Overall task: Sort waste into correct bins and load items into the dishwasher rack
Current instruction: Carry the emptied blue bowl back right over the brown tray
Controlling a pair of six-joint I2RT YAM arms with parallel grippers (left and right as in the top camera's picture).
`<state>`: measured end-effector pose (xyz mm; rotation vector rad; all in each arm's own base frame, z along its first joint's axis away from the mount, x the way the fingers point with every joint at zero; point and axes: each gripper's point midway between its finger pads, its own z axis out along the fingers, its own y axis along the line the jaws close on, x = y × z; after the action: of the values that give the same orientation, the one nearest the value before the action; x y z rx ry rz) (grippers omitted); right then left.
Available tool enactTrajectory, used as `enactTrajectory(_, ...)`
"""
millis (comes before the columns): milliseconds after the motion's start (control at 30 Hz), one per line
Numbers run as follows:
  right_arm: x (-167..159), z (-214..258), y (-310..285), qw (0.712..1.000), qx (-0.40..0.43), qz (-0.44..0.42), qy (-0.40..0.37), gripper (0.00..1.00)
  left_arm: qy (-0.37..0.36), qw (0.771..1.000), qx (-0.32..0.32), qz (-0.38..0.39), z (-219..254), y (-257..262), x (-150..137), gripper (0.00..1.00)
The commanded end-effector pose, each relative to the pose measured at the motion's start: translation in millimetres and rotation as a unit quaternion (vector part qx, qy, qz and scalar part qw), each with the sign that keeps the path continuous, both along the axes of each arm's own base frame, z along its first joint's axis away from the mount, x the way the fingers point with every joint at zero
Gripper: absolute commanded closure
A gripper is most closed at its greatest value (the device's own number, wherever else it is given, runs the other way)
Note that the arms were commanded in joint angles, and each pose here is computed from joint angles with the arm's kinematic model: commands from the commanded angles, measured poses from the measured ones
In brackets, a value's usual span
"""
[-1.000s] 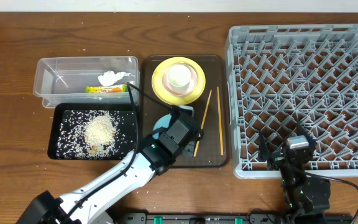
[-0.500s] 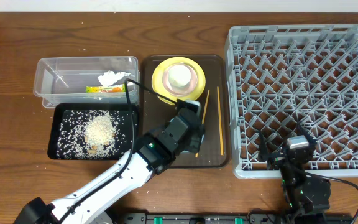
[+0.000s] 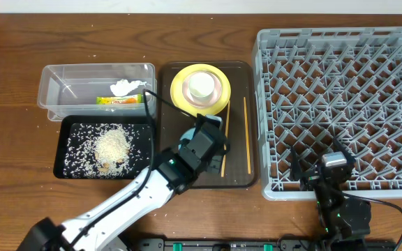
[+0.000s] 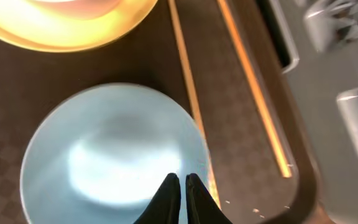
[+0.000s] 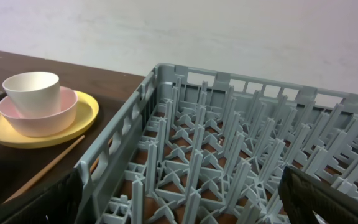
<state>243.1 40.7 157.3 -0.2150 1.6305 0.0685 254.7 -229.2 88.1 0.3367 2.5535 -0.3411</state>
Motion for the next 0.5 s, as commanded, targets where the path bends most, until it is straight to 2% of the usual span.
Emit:
enactTrajectory(0, -1, 0, 1, 1.0, -0.005, 0.003, -0.001, 0.01, -0.002, 0.999, 0.043, 0.014, -20, 9, 7, 0.91)
enactTrajectory(200, -1, 0, 1, 1.0, -0.005, 0.003, -0.001, 0.01, 0.009, 0.996, 0.087, 0.027, -47, 17, 13, 0.92)
enactTrajectory(467, -1, 0, 1, 1.0, -0.005, 0.003, -0.001, 0.01, -0.006, 0.987, 0.151, 0.062, -47, 48, 18, 0.92)
